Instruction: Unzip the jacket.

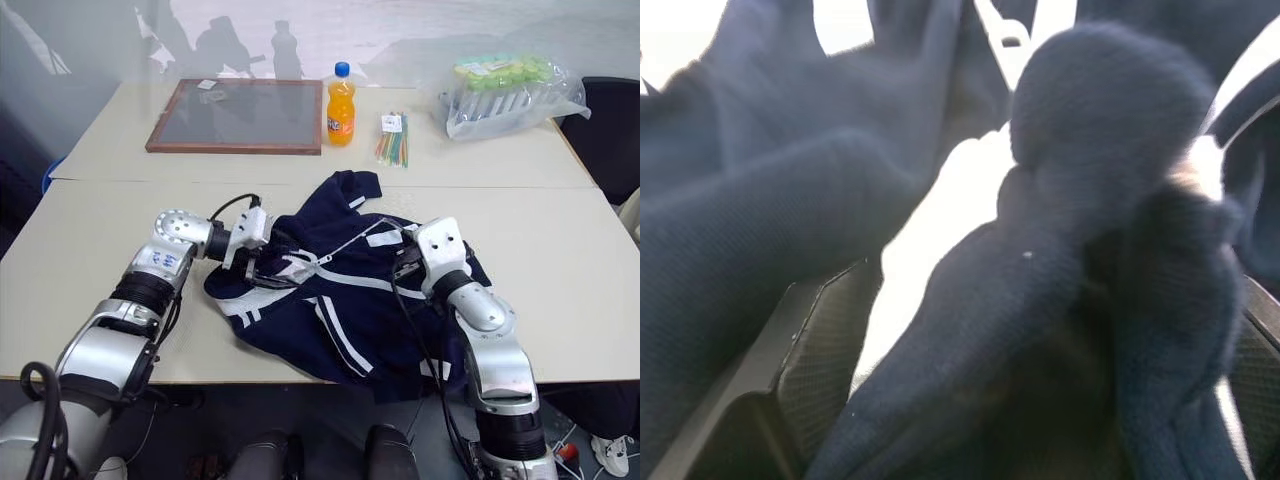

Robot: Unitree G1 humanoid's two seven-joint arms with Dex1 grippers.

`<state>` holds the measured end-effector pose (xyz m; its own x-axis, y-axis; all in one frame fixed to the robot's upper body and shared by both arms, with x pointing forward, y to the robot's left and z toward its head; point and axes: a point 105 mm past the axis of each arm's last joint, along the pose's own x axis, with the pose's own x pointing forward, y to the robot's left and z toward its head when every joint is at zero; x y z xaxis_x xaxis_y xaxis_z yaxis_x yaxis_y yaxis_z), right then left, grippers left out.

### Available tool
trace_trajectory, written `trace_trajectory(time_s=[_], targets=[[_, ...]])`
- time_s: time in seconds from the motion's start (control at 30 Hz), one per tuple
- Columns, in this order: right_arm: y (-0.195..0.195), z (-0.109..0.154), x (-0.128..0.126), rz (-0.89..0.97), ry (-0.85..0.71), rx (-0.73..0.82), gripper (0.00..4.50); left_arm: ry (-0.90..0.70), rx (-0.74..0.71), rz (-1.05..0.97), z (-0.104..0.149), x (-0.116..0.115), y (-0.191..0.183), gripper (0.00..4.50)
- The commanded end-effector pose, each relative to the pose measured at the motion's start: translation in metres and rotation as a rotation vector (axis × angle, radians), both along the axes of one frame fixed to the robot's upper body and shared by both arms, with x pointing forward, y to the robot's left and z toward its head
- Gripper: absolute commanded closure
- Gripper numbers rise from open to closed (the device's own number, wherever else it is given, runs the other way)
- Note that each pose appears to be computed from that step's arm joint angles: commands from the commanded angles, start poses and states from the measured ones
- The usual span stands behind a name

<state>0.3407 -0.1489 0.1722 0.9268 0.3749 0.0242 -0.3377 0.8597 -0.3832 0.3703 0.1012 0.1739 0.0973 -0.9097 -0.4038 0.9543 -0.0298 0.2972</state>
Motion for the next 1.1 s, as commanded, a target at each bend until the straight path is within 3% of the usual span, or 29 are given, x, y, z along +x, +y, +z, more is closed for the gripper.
trace_trajectory(time_s=[0.03, 0.17, 0.3, 0.4, 0.5, 0.63, 0.83, 1.1], targets=[[0.007, 0.007, 0.003, 0.042, -0.046, -0.061, 4.47, -0.079, -0.072, -0.113, 0.048, -0.016, -0.016, 0.00], [0.015, 0.002, 0.005, 0.078, -0.044, -0.098, 4.47, -0.104, -0.022, -0.154, 0.042, -0.022, -0.029, 0.00], [0.015, 0.003, 0.006, 0.085, -0.052, -0.113, 4.47, -0.164, 0.126, -0.128, 0.010, -0.011, -0.030, 0.00], [0.015, 0.004, 0.005, 0.084, -0.055, -0.113, 4.47, -0.179, 0.161, -0.105, -0.007, -0.001, -0.033, 0.00], [0.014, 0.004, 0.004, 0.080, -0.055, -0.114, 4.50, -0.159, 0.147, -0.105, -0.012, 0.001, -0.036, 0.53], [0.011, 0.004, 0.004, 0.069, -0.056, -0.113, 4.50, -0.110, 0.160, -0.103, -0.019, 0.002, -0.032, 1.73], [0.010, 0.010, 0.003, 0.063, -0.071, -0.112, 4.50, -0.093, 0.229, -0.051, -0.036, 0.008, -0.019, 1.73], [-0.003, 0.020, 0.001, -0.012, -0.060, 0.008, 4.50, -0.045, 0.273, 0.011, -0.063, 0.010, -0.008, 1.73]])
